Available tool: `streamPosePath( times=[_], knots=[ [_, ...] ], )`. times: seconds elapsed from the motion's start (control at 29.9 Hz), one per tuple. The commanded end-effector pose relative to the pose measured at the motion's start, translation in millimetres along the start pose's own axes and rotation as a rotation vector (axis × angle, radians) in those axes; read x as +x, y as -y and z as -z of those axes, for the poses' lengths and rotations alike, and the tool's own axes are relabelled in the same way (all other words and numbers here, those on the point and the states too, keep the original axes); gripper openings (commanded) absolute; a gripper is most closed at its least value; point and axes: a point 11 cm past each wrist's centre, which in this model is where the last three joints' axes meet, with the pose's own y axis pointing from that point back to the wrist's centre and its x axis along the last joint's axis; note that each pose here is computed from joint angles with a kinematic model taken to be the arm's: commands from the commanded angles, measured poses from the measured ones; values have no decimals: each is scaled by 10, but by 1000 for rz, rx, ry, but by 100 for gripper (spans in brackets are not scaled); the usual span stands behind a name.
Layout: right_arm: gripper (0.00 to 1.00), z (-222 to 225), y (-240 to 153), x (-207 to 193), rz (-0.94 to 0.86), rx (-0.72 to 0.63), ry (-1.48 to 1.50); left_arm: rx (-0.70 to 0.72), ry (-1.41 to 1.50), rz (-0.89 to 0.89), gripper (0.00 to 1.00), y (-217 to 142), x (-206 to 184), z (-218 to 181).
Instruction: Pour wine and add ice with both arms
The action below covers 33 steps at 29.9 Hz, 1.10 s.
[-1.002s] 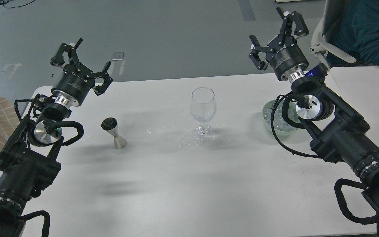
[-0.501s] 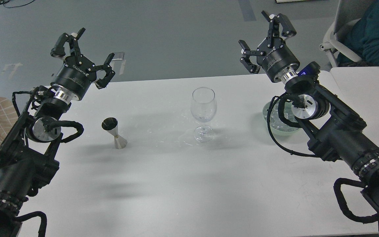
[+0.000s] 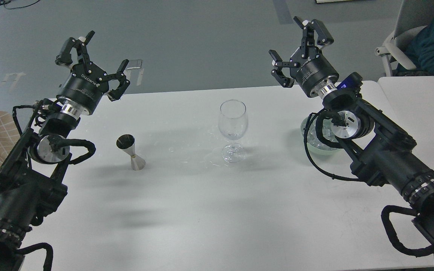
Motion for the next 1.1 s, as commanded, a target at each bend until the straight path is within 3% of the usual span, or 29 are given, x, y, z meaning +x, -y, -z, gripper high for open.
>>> streamPosePath(
  times=[0.0,1.07],
  knots=[
    [100,-3,-2,2,-1,0,0,-8,-2,-6,99,-19,9,-4],
    [100,16,-26,82,-17,-4,-17,8,-9,-37,99,-199,108,95]
  ],
)
